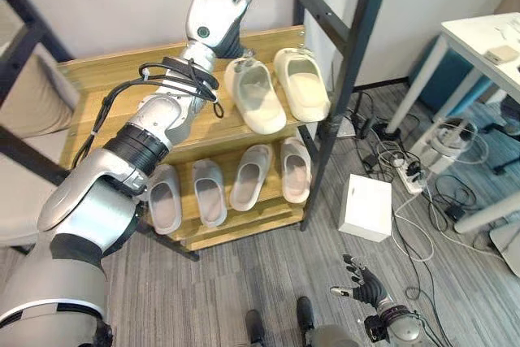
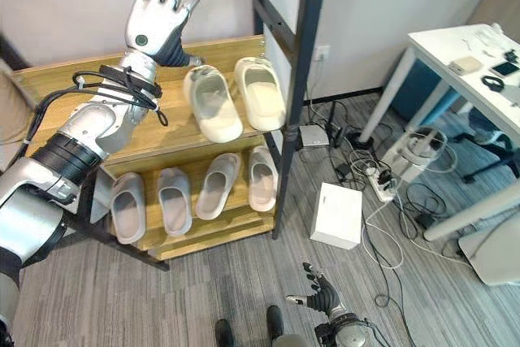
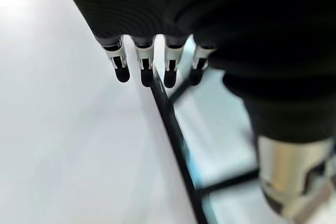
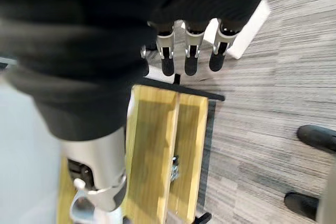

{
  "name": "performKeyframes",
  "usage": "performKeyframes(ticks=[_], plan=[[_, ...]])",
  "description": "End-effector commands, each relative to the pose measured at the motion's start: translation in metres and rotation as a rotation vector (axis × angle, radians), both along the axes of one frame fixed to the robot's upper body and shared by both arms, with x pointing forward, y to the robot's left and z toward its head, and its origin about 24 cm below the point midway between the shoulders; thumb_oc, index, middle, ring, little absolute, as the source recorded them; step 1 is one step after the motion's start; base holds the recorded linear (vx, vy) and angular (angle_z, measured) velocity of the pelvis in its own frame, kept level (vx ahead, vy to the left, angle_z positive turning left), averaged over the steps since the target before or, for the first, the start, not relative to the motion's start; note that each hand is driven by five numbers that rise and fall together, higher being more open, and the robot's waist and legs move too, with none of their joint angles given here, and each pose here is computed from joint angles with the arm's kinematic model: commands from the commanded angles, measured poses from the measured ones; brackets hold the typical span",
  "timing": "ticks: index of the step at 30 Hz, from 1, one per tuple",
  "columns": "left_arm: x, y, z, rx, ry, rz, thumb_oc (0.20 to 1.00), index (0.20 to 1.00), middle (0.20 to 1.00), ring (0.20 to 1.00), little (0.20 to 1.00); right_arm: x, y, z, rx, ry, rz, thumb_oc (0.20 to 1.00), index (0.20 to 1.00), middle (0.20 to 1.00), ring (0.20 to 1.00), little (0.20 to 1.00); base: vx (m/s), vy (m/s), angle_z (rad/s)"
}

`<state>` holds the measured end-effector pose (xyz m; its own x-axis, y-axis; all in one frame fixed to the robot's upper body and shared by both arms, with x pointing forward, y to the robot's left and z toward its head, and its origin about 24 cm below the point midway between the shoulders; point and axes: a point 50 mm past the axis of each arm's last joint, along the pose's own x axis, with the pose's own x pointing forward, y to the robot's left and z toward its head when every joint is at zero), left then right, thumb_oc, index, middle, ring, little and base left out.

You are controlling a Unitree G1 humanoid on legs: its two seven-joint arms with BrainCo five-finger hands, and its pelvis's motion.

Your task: Arrange the slippers neatly on the shoe rack.

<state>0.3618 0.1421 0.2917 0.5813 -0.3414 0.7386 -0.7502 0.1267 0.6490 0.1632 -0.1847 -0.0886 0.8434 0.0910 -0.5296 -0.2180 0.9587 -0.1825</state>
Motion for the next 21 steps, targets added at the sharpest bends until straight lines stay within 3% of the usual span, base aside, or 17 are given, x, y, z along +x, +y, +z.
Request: performKeyframes(ticks=[1,4,6,10,15,21], plan=[[-0.005,0.013,0.010,-0.221,-0.013,-0.098,1.000,1.000,1.000,1.000,1.000,0.001,0.003,0.001,0.022,-0.020,-0.058,1.000,1.000,1.000,1.000,1.000,-0.03,-0.013,0.14],[-0.006,0.003,-0.041,-0.478,0.224,-0.284,1.000,1.000,1.000,1.000,1.000,0.007,0.008,-0.001,-0.004,-0.005,-0.046,1.000,1.000,1.000,1.000,1.000,-0.03,-0.005,0.29],[-0.006,0.004,-0.042,-0.479,0.225,-0.284,1.000,1.000,1.000,1.000,1.000,0.006,0.007,-0.002,-0.004,-0.004,-0.046,1.000,1.000,1.000,1.000,1.000,-0.02,0.001,0.16],[-0.008,-0.025,-0.090,-0.942,0.599,-0.644,1.000,1.000,1.000,1.000,1.000,0.014,0.011,-0.003,-0.012,0.020,-0.042,1.000,1.000,1.000,1.000,1.000,-0.01,0.000,0.07],[-0.006,-0.049,-0.112,-1.148,0.820,-0.790,1.000,1.000,1.000,1.000,1.000,0.024,0.017,-0.008,-0.023,0.058,-0.048,1.000,1.000,1.000,1.000,1.000,0.00,0.001,0.00],[0.002,-0.075,-0.133,-1.346,1.007,-0.834,1.000,1.000,1.000,1.000,1.000,0.031,0.030,-0.015,-0.025,0.107,-0.039,1.000,1.000,1.000,1.000,1.000,0.00,0.002,0.01]])
